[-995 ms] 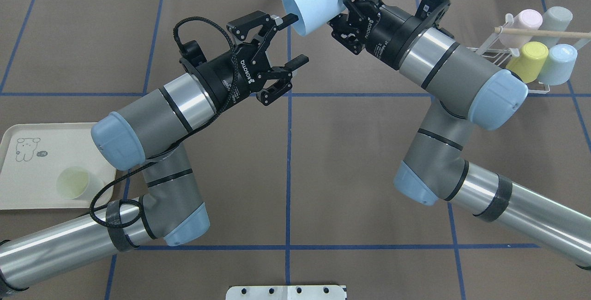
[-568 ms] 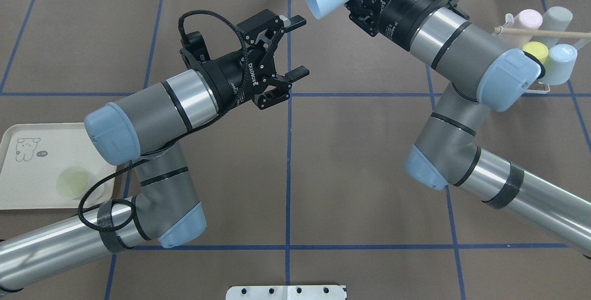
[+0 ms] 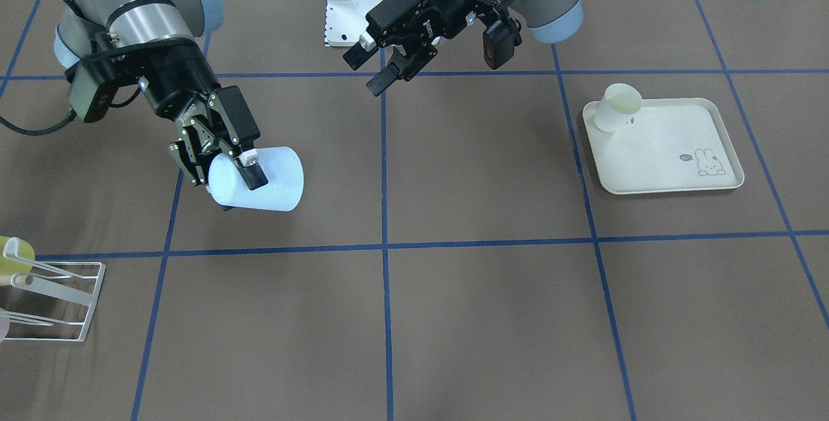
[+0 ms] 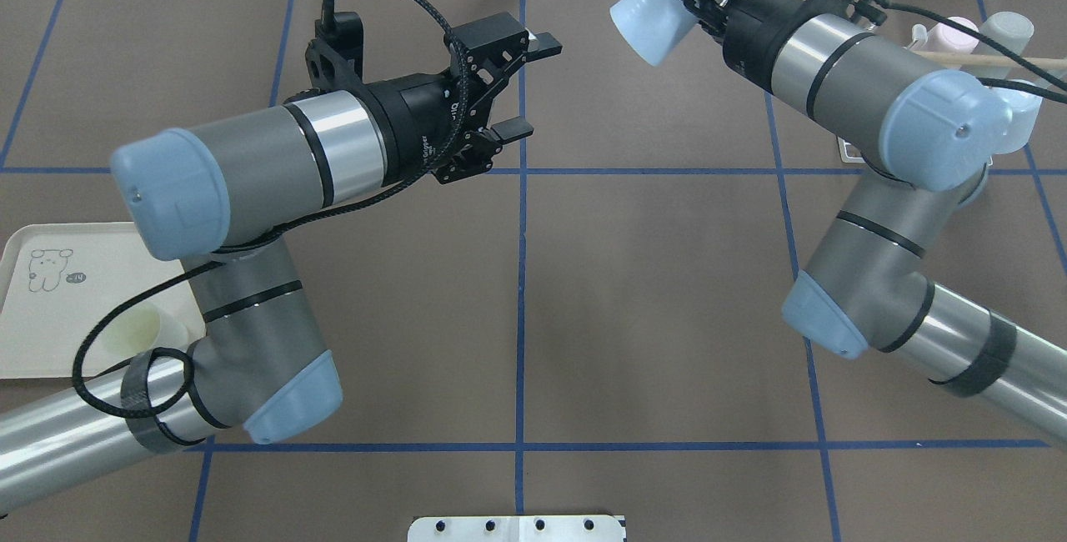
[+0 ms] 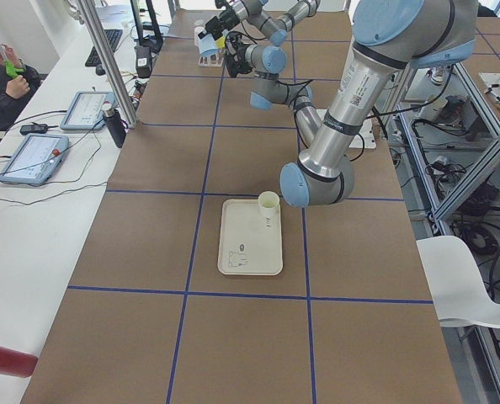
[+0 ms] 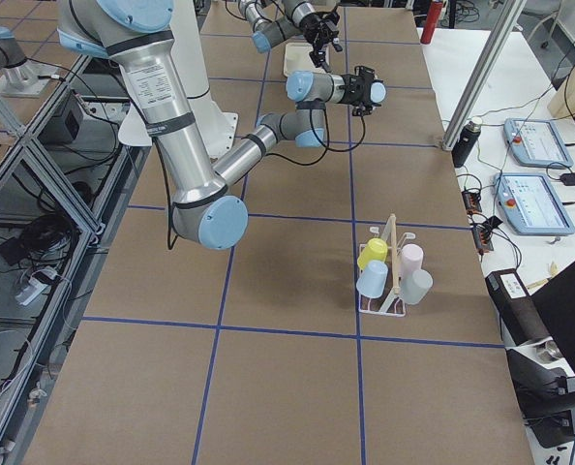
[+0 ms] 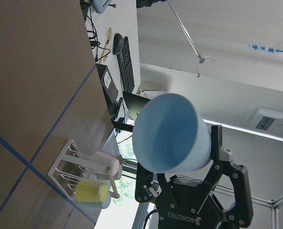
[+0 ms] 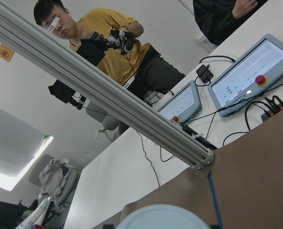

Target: Transfer IKEA cup to right arm and place on rack

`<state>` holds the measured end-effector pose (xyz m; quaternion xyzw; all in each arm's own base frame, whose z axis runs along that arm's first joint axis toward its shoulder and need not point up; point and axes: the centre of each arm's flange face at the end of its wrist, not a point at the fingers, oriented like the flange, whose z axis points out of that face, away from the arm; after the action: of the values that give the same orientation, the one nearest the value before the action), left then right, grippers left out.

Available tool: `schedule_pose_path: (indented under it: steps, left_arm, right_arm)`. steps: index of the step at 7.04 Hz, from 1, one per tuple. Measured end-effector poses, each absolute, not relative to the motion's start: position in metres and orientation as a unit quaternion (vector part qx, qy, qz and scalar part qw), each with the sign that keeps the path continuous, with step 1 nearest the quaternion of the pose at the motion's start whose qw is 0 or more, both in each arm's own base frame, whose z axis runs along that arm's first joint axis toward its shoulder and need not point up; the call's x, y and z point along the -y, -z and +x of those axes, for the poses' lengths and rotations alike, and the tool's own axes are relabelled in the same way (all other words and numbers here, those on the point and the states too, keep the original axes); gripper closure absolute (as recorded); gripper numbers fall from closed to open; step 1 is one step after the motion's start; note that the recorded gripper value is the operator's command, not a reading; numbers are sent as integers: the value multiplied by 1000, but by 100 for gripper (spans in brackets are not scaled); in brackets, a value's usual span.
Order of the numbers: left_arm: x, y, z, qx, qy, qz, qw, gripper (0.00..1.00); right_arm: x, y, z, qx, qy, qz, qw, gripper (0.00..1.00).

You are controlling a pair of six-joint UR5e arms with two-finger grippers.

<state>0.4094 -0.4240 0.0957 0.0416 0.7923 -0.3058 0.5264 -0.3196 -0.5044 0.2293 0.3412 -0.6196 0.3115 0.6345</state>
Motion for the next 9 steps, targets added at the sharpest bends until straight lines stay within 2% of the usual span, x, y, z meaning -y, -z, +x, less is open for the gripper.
schedule_pose_path:
  steps: [4,6,9]
  left_arm:
    - [428,-165,342,-687,230,98,682,0]
    - [427,-212,309,-648,195,124,726,0]
    - [432,-262,273,-606,158,153,764,0]
  right_arm:
    - [509,-312,-266,464,-238,421,743,100]
    - [510,-345,-249,382,-194,457,780,100]
    - [520,-359,-222,322,-175,480,797,100]
